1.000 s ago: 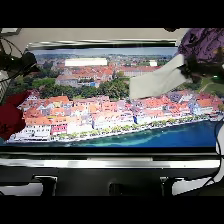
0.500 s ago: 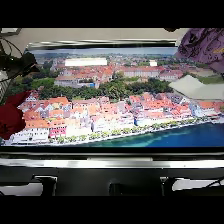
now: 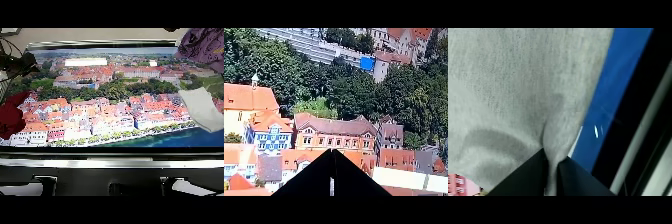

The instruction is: Fold the clothes and pants, and hang the long-sleeved shirts on hangers.

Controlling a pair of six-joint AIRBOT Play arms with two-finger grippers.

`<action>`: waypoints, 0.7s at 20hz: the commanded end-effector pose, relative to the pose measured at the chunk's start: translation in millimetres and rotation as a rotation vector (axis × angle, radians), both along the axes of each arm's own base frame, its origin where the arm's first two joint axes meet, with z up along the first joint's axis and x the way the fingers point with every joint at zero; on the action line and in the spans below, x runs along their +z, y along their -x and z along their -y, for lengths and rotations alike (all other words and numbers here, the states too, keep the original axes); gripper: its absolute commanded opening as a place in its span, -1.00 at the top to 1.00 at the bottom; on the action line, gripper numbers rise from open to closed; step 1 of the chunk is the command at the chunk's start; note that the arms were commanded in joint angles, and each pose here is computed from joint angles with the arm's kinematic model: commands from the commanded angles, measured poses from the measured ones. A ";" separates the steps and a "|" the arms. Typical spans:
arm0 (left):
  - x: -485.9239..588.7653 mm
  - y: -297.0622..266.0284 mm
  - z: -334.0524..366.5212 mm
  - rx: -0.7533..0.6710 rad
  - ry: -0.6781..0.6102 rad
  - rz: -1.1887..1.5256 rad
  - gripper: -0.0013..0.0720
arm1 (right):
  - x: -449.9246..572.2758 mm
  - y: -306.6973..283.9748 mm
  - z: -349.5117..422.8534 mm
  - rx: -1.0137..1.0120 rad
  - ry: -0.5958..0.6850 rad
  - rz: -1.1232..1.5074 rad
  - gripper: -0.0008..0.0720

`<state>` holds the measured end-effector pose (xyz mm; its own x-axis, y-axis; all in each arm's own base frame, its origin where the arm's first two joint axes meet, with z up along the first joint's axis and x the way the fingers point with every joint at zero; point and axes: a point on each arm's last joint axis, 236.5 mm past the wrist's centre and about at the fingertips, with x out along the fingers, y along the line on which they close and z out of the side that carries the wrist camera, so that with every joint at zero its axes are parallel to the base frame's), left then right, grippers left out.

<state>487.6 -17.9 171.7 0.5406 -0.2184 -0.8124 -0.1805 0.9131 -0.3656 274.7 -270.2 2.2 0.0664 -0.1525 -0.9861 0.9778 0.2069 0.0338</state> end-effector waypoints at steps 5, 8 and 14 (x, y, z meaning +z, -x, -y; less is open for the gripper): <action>0.1 0.0 0.5 -0.001 0.001 0.000 0.90 | -33.8 92.3 -26.4 -0.023 0.017 -0.248 0.88; 0.1 0.1 0.6 -0.001 0.001 0.000 0.90 | -39.5 111.1 -31.7 -0.020 0.001 -0.324 0.88; 0.1 0.0 0.5 -0.001 0.001 0.000 0.90 | -37.7 125.7 -33.7 -0.023 -0.005 -0.386 0.88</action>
